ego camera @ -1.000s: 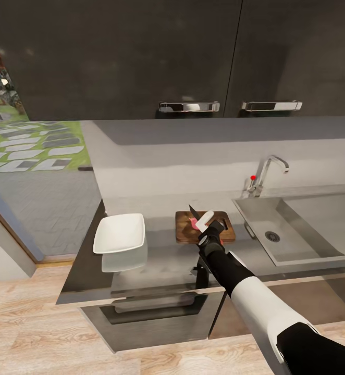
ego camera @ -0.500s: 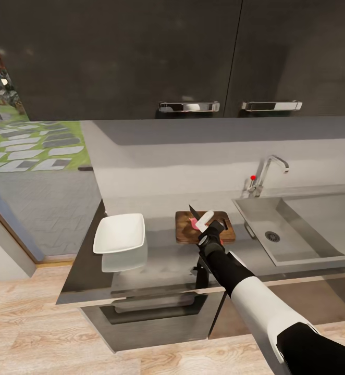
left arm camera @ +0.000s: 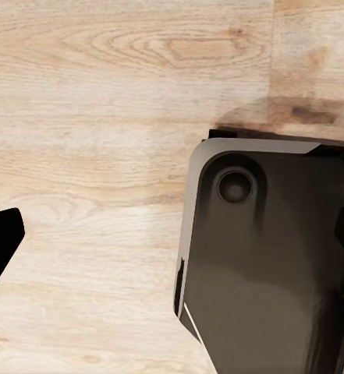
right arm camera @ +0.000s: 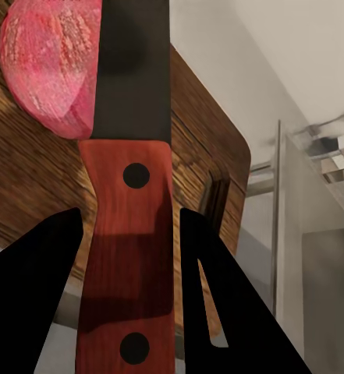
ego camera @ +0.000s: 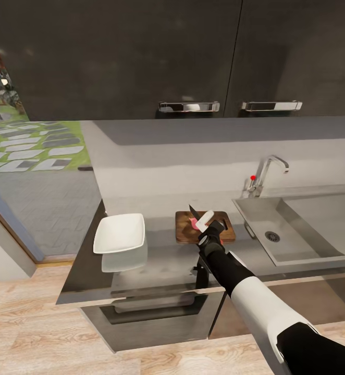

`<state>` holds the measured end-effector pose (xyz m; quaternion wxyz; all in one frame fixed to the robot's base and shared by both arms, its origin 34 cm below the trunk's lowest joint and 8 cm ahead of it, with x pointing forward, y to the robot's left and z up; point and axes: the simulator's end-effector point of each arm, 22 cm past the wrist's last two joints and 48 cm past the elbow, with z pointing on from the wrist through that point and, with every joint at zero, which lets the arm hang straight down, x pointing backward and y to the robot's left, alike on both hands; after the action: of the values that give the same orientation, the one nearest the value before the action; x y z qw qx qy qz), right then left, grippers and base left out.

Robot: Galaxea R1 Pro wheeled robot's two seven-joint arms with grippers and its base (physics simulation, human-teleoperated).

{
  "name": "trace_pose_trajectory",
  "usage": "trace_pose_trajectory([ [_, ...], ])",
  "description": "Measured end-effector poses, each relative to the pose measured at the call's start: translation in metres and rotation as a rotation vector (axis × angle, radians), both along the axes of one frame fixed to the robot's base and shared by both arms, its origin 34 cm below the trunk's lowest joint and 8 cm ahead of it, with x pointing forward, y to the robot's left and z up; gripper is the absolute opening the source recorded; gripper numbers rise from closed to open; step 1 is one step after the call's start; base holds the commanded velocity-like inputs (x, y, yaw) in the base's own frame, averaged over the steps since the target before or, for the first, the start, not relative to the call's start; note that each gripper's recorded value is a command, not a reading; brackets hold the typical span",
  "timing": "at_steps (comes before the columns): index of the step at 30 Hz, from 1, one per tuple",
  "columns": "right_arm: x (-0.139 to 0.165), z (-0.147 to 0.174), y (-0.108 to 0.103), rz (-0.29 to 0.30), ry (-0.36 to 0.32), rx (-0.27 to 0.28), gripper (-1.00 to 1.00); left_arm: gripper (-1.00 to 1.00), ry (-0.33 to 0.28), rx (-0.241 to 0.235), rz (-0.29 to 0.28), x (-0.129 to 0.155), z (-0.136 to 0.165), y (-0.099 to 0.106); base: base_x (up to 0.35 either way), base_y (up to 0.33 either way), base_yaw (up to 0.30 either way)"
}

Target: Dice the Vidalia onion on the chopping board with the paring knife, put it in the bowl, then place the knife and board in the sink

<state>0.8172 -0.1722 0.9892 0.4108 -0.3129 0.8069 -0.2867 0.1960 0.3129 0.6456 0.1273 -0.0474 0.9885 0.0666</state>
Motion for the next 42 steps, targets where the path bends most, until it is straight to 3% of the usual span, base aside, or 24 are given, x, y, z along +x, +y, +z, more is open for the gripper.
trace_pose_trajectory([
  [42,-0.0003,-0.0011,0.0,0.0,0.002,0.0,-1.0,1.0,0.001,0.0,0.001,-0.0004,-0.0001,0.0001,0.0,0.0,0.0],
])
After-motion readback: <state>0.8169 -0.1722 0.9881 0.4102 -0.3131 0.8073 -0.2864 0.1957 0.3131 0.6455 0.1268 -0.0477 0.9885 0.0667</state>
